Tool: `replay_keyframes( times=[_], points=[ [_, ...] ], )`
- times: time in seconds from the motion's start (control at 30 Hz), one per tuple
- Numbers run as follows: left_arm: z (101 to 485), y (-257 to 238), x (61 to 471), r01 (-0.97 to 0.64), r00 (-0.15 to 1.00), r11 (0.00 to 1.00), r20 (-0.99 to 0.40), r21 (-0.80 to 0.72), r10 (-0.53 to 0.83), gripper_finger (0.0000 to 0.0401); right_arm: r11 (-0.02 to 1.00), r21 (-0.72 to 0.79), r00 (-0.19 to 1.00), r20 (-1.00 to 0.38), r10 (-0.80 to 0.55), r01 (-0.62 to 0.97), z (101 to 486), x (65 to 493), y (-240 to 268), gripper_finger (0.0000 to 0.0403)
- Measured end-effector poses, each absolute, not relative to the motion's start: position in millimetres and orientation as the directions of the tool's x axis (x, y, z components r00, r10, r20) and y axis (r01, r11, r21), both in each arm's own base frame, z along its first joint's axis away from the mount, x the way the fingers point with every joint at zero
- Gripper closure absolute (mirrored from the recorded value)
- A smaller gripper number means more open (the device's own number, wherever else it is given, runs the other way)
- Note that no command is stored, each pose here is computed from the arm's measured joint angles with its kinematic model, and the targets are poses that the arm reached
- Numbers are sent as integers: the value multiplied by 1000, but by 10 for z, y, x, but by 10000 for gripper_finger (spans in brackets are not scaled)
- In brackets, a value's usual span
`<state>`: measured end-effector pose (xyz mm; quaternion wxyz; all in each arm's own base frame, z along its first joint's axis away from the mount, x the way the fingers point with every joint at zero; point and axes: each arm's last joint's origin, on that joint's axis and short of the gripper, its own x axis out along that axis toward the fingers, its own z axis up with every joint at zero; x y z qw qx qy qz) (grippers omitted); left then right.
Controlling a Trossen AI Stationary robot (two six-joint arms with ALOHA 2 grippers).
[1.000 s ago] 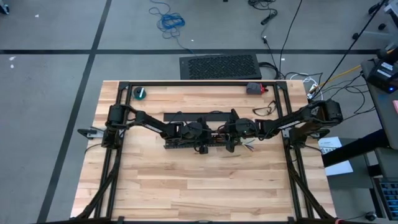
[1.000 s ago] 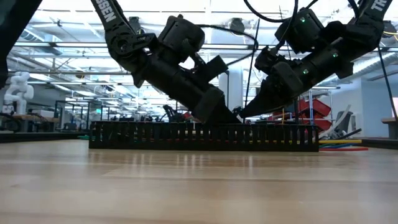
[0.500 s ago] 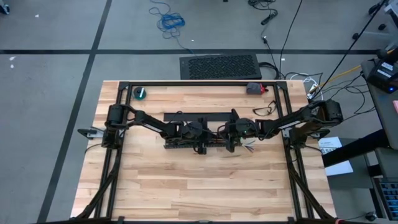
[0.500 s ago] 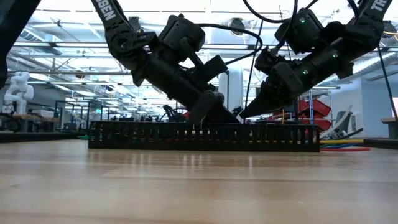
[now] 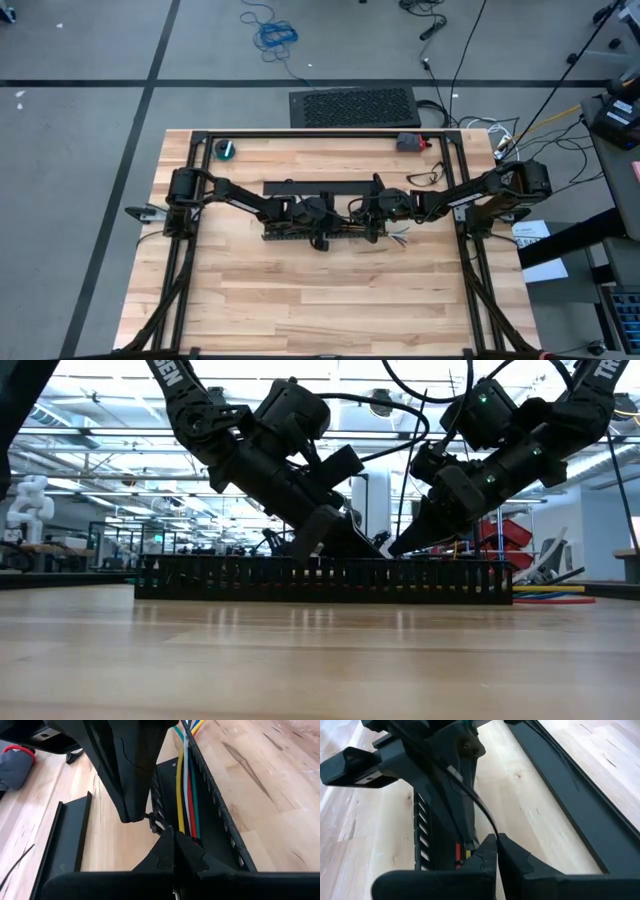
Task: Ziptie cables
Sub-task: Put zip-tied cables in cable duct
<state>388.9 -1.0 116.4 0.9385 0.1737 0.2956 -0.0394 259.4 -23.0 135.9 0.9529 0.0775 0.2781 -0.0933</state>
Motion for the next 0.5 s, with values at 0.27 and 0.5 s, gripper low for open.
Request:
replay_keyframes(
  times=[0.27, 0.5],
  points=[
    [994, -30, 3919, 214, 805, 937, -593, 276, -10, 400, 982, 121, 865, -497, -66, 145, 1397, 2621, -289, 403],
    [961, -87, 3991, 218, 811, 935, -585, 280, -14, 401, 977, 152, 846, -531, -48, 150, 1309, 2628, -295, 403]
  ],
)
